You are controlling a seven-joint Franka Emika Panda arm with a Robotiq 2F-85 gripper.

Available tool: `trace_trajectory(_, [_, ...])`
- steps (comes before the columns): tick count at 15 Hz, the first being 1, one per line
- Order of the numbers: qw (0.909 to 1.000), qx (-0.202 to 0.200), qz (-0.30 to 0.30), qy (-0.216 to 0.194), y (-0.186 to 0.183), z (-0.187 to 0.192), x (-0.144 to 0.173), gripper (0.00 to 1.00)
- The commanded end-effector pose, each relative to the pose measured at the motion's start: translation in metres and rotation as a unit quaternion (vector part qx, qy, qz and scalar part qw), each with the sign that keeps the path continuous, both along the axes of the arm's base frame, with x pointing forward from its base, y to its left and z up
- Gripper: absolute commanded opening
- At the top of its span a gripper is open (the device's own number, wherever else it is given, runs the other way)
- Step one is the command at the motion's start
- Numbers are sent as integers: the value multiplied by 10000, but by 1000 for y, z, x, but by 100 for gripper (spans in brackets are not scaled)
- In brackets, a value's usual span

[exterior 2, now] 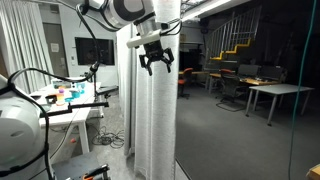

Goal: Draw the curtain closed

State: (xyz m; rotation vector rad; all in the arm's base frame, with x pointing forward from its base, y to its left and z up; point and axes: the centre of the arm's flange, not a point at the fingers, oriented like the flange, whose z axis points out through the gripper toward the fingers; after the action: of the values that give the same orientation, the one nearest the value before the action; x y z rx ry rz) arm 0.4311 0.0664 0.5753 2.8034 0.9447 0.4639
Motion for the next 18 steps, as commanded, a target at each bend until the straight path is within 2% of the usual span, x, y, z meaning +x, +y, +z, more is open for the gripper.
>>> trace_trajectory(1, [9973,142,653,-306,5,7,33,100])
trace_trajectory(7, [9884,141,1330,-718,8,4,69,100])
trace_trajectory(15, [9758,-97,2065,-716,14,-11,102,100])
trace_trajectory(18, [9705,-208,2256,-825,20,-1,111,100])
